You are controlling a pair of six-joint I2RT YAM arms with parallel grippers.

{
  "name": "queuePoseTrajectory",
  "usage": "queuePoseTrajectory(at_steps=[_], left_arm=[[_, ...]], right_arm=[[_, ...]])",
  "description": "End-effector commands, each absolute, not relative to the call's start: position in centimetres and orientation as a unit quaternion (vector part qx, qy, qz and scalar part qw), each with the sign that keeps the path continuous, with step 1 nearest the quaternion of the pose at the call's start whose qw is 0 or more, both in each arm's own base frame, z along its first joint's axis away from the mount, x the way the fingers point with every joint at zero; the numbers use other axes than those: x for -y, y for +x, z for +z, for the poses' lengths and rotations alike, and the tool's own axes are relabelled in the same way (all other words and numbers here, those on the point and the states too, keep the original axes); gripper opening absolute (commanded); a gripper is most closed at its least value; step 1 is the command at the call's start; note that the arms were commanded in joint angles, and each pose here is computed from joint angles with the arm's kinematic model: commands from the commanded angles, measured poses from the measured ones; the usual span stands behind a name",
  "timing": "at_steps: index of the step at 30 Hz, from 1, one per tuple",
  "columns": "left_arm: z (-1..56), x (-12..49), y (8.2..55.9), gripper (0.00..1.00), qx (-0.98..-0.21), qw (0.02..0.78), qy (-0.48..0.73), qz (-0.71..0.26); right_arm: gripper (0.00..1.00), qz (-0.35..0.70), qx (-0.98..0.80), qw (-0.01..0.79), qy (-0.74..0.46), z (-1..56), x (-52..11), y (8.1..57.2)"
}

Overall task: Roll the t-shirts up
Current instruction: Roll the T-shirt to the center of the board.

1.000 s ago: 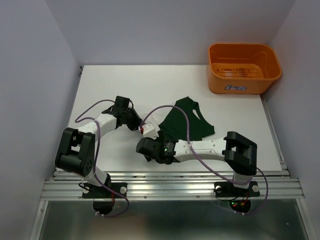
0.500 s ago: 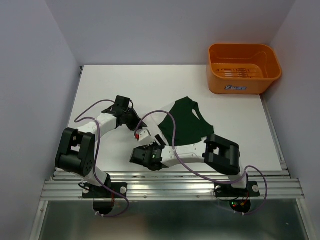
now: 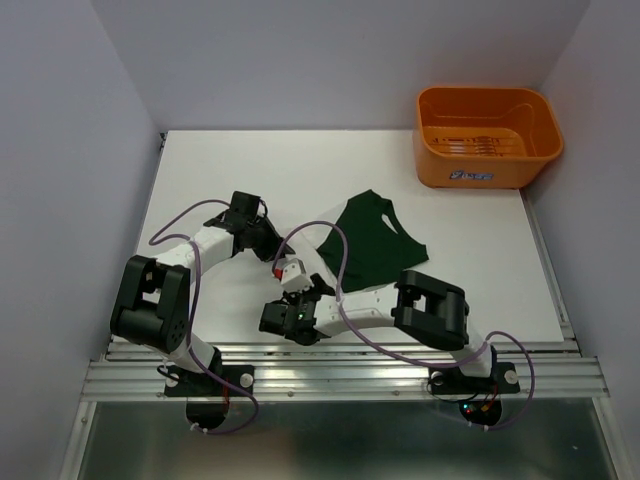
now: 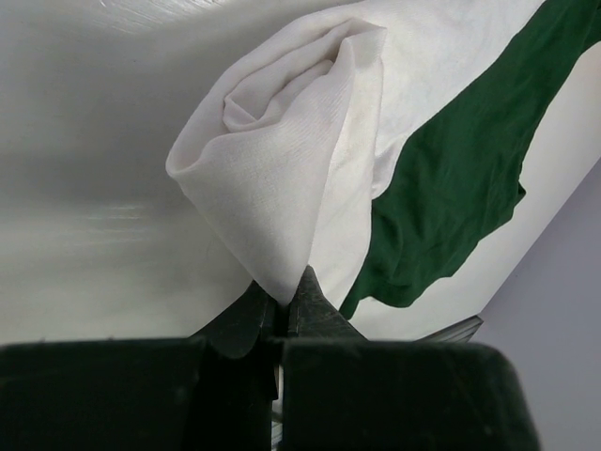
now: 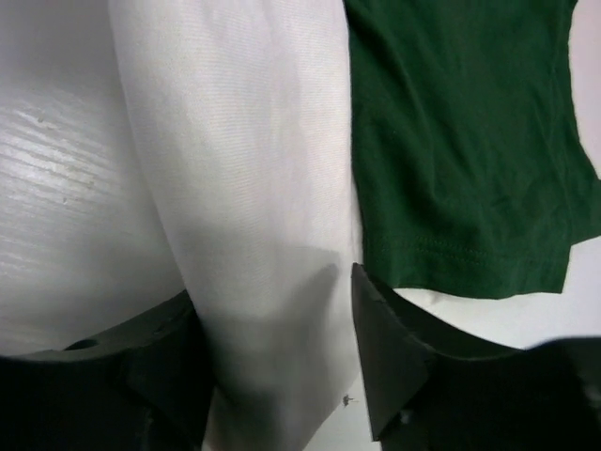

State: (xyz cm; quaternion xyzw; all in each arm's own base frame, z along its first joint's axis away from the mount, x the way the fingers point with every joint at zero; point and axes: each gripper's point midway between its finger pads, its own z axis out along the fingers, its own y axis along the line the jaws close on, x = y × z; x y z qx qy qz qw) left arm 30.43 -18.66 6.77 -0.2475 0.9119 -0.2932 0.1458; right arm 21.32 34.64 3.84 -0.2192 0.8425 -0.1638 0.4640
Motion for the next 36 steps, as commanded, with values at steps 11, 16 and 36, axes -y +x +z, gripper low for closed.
queuePoseTrajectory(at_steps=[11, 16, 36], left_arm=[[8.2, 18.8, 30.9, 0.0, -0.907, 0.164, -0.244, -0.302], [8.2, 18.8, 30.9, 0.0, -0.907, 0.165, -0.241, -0.302], [8.4, 17.5, 31.3, 0.42, -0.911, 0.186, -0.222, -0.295]], right_arm=[[0.86, -0.201, -0.826, 0.487, -0.201, 4.4, -34.3, 21.9], [0.6, -0.203, -0.824, 0.493, -0.191, 4.1, -34.0, 22.0], [0.01, -0.145, -0.852, 0.462, -0.201, 4.5, -35.1, 21.2]])
